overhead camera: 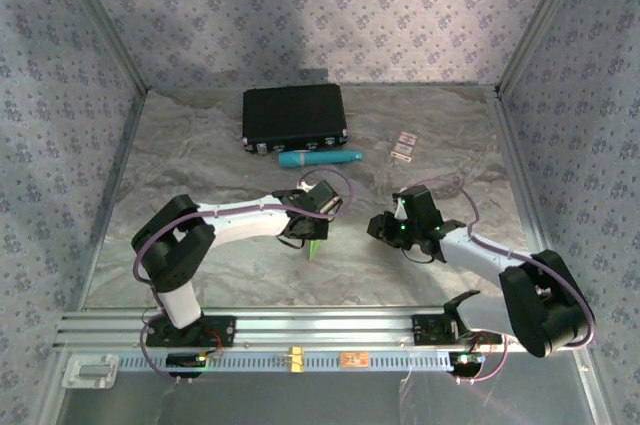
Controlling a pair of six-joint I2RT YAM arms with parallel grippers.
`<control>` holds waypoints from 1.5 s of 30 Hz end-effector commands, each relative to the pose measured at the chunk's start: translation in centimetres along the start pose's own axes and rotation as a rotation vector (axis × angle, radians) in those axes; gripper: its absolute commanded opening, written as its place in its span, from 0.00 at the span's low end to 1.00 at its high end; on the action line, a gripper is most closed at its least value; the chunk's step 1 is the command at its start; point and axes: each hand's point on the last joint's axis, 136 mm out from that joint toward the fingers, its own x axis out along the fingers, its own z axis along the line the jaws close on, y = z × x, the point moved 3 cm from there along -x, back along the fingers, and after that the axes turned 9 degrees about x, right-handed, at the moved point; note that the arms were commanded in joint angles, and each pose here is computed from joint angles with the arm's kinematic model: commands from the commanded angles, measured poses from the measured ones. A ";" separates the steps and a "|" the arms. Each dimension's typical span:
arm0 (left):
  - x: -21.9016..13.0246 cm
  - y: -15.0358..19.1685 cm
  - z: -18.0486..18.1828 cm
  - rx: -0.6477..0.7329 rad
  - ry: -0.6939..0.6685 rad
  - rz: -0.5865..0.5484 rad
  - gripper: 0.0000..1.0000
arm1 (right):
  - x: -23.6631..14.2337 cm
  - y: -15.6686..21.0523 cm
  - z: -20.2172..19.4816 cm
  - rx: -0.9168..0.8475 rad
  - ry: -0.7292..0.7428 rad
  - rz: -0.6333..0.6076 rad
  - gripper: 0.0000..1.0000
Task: Fold a paper plane with a square sheet of paper (pick it up from the middle)
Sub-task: Move the paper plane to the center of the table.
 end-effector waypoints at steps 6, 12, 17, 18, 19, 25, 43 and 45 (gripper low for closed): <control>0.6 0.6 -0.2 0.001 -0.007 0.033 0.15 | 0.4 -0.7 1.5 -0.029 -0.016 -0.013 0.27; 1.1 0.9 -0.1 0.002 -0.013 0.044 0.16 | 0.5 -0.7 1.6 -0.034 -0.014 -0.010 0.27; 1.5 1.2 0.0 0.005 -0.023 0.059 0.17 | 0.5 -0.6 1.6 -0.037 -0.011 -0.009 0.27; 1.5 1.3 0.1 0.007 -0.025 0.062 0.17 | 0.5 -0.6 1.6 -0.037 -0.010 -0.009 0.27; 1.5 1.2 0.1 0.006 -0.025 0.060 0.17 | 0.5 -0.5 1.5 -0.037 -0.008 -0.007 0.27; 1.8 1.7 0.3 0.009 -0.052 0.077 0.18 | 0.5 -0.5 1.6 -0.039 -0.011 -0.008 0.27; 2.9 3.4 -0.4 -0.053 -0.197 0.127 0.33 | -0.6 -0.7 1.6 -0.071 -0.009 -0.018 0.27; 2.9 3.4 -0.6 -0.064 -0.200 0.124 0.34 | -0.8 -0.7 1.5 -0.070 -0.015 -0.019 0.27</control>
